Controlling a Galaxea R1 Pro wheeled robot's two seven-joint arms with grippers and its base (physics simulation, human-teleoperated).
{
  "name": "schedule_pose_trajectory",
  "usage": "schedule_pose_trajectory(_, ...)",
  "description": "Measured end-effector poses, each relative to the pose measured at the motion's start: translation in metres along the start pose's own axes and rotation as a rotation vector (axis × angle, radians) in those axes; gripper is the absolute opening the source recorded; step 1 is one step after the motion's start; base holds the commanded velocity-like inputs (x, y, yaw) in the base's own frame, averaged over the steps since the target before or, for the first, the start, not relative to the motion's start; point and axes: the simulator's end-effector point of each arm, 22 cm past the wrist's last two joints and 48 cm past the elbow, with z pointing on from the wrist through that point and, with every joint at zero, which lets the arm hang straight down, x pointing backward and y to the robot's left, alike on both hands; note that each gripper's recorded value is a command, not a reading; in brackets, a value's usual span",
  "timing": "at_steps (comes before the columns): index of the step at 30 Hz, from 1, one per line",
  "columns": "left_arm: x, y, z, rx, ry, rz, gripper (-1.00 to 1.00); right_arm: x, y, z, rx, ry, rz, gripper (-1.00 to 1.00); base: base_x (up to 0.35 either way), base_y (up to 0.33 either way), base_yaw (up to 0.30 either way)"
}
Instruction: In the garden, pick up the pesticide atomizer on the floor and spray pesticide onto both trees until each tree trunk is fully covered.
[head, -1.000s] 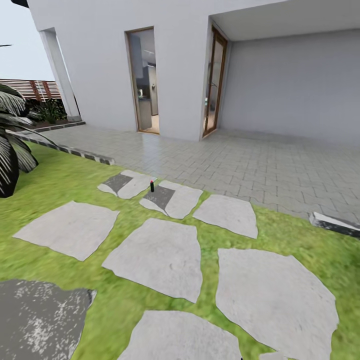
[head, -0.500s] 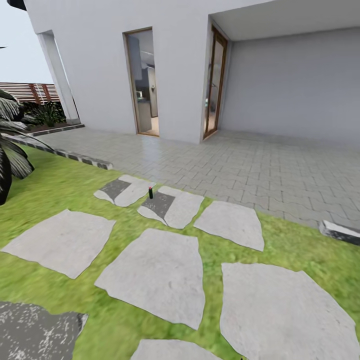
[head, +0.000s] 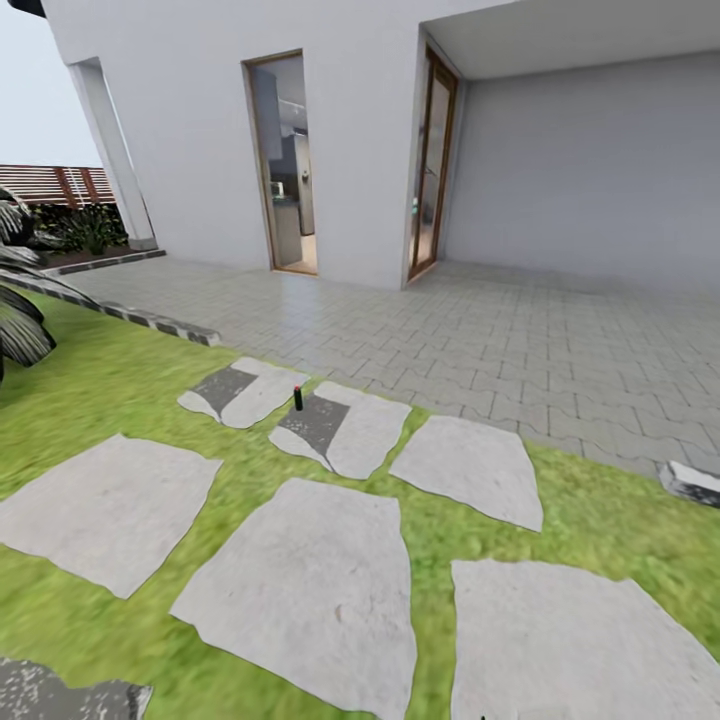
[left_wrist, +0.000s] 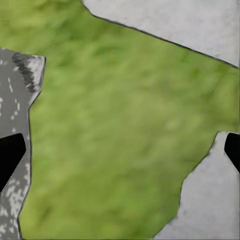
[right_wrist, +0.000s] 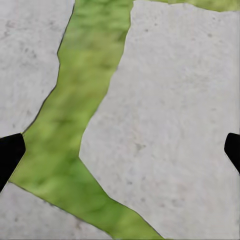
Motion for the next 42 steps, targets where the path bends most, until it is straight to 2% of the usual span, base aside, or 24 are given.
schedule_pose_trajectory(42,-0.0006,0.0000,0.0001,0.000,-0.001,0.000,1.00,-0.0001,-0.0005,0.0000,0.001,0.000,0.002,1.00,0.339,0.000,0.000)
